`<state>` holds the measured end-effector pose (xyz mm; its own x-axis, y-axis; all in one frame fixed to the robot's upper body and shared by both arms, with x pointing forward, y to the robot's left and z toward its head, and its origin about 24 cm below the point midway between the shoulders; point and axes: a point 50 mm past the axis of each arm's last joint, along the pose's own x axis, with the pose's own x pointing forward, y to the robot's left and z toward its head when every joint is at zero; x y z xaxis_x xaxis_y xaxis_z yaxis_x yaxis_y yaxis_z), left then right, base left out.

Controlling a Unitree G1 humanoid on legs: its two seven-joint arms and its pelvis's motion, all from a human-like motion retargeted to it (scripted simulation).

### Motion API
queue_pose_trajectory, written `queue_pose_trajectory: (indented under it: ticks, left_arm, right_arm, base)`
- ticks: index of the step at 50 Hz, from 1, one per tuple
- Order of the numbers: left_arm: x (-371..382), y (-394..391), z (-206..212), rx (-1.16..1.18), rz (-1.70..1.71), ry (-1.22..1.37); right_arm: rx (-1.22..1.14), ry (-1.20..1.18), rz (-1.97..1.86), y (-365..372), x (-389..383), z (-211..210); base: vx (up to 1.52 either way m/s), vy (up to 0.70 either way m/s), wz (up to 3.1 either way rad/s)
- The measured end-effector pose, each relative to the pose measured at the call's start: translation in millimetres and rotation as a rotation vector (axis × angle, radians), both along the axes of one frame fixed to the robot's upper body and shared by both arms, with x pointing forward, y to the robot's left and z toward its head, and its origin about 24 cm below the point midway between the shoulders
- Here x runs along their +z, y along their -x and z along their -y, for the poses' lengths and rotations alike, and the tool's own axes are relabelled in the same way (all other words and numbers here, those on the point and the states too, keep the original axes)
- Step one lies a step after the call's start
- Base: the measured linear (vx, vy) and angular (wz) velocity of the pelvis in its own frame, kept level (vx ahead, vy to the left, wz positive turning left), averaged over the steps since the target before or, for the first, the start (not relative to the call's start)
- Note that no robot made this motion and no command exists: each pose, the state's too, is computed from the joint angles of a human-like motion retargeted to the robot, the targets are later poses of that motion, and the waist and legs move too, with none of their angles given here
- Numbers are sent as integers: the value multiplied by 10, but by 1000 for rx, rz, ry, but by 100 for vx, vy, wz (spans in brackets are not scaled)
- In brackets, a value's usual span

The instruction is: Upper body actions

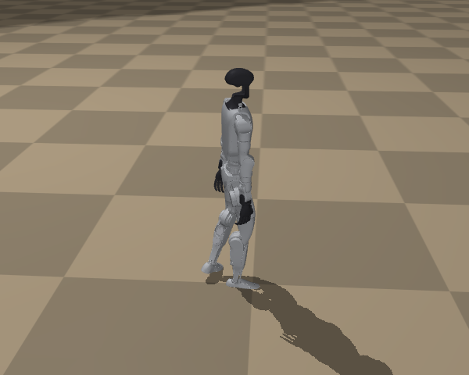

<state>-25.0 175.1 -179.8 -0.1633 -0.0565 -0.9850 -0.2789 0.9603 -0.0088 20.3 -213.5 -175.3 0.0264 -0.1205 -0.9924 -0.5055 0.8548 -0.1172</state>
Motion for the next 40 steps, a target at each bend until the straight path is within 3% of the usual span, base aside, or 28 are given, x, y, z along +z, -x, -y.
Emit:
queue_pose_trajectory:
  ticks: [13, 22, 30, 40]
  left_arm:
    - [-15, -105, 54, -60, 42, 13]
    - [2, 34, 17, -44, -9, 15]
    - [-6, -30, 22, 20, 23, 11]
    - [-4, -25, 17, -6, 20, 19]
  right_arm:
    - [-39, 26, -26, 69, 9, 52]
    - [-99, -51, -16, 132, -23, -127]
    - [11, -41, -37, 137, -23, -131]
    - [-30, -66, 17, 9, -30, -166]
  base:
    - [8, 5, -75]
    - [17, 8, -8]
    - [9, 8, -33]
    - [5, 9, -16]
